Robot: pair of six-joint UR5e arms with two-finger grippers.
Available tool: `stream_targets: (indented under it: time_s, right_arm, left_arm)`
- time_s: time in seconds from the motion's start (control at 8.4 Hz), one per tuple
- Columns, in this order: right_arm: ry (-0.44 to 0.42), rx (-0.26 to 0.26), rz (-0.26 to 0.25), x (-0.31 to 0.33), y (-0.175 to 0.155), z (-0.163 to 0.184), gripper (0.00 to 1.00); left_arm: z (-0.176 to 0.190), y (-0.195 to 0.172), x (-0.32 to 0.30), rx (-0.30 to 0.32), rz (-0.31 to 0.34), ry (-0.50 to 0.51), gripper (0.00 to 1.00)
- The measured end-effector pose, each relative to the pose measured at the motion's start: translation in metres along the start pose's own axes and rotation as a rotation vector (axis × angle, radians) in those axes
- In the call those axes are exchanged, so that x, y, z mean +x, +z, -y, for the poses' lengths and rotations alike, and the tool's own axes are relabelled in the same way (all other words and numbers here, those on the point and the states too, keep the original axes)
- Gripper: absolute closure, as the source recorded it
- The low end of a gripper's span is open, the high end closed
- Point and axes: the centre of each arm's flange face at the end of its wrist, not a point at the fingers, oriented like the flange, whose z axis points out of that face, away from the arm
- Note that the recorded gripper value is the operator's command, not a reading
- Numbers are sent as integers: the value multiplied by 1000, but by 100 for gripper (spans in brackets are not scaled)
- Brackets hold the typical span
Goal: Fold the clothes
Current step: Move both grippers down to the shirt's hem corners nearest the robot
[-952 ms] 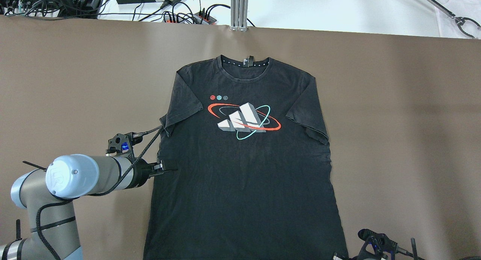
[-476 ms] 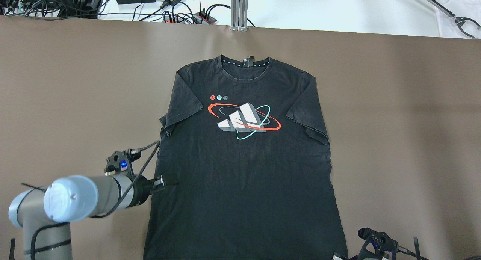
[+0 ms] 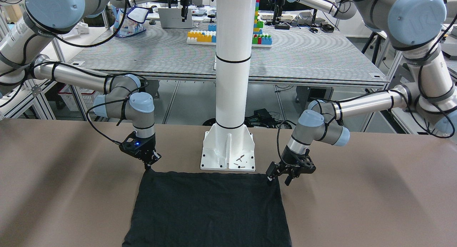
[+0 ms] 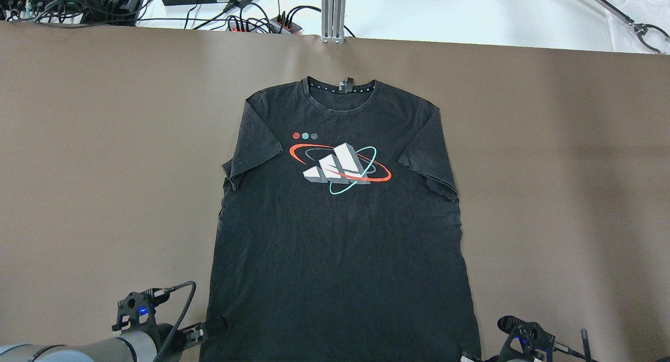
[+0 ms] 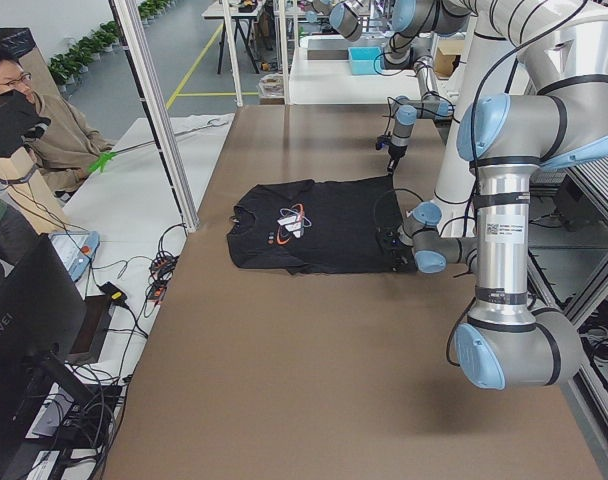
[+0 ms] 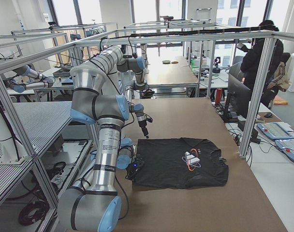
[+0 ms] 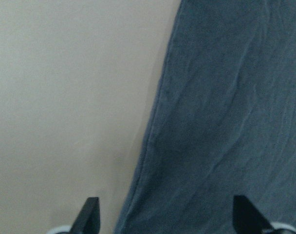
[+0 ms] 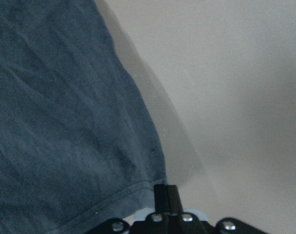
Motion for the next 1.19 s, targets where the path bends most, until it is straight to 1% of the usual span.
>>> stream_targets:
  time_s: [0.36,0.48,0.83,0.95,1.07,1.19]
  right_arm:
    - [1,-1,5,-1,-2,0,100]
    - [2,-1,6,-2,-3,1,100]
    - [4,-3,12,-3,-6,1,100]
    - [4,-2,12,-3,-6,1,100]
    - [4,-2,12,-3,-6,1,100]
    - [4,-2,12,-3,-6,2,100]
  left_arm:
    - [-43,-3,-24,-10,17,-15,51]
    - [-56,-4,-28,-12,16,-21,54]
    - [-67,-2,-32,-11,17,-28,54]
    - [-69,-1,-34,-11,20,-30,64]
    - [-71,-1,-35,-13,22,-33,88]
    - [-73,-1,-35,-15,23,-36,100]
